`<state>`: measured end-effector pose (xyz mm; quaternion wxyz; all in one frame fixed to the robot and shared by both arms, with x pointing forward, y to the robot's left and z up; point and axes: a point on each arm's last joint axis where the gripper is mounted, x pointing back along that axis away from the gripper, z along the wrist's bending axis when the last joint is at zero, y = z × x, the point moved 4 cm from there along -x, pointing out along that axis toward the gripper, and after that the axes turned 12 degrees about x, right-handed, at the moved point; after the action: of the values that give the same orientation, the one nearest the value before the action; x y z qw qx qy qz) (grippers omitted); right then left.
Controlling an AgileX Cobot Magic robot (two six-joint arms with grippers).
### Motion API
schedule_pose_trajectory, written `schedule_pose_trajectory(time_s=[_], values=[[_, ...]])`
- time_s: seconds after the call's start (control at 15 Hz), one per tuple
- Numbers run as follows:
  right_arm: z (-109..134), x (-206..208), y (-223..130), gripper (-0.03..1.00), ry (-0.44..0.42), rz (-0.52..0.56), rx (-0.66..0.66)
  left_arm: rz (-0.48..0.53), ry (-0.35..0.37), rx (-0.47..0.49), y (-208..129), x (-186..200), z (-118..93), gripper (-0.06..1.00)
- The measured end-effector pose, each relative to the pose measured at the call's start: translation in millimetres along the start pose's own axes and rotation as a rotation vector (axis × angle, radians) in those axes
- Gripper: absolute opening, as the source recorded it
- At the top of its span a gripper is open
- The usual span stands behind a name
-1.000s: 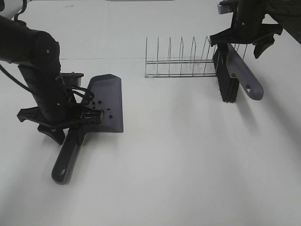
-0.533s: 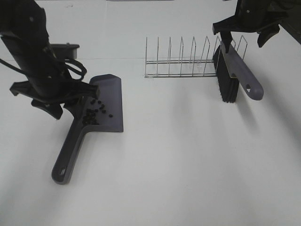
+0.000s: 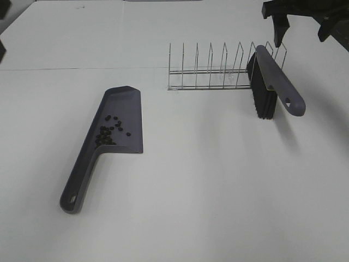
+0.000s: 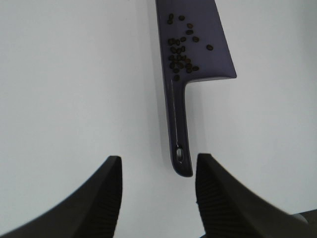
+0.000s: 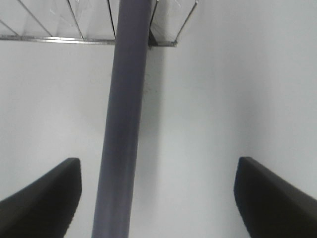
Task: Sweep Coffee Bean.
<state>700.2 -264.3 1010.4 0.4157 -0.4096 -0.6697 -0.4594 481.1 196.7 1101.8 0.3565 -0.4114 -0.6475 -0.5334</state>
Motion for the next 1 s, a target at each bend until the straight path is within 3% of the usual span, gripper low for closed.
schedule_pose_trajectory(time_s=[0.33,0.67,0.87,0.93,1.0], values=[[2.4,27.8,-68.1,0.78,0.013,0.096,0.022,-0.085,-0.042,0.006,-61.3,43.0,33.3,0.43],[15.4,45.0,-167.1,0.78,0.062,0.22,0.035,-0.151,-0.071,0.007,-141.1,42.4,75.0,0.43],[26.3,53.1,-226.6,0.78,0.102,0.215,0.022,-0.24,-0.081,-0.026,-172.9,40.6,95.4,0.43],[32.2,56.8,-264.3,0.77,0.117,0.184,0.031,-0.298,-0.092,-0.039,-187.5,39.4,104.8,0.43],[33.5,58.4,-272.9,0.77,0.119,0.169,0.035,-0.304,-0.095,-0.041,-190.3,38.2,106.2,0.43]])
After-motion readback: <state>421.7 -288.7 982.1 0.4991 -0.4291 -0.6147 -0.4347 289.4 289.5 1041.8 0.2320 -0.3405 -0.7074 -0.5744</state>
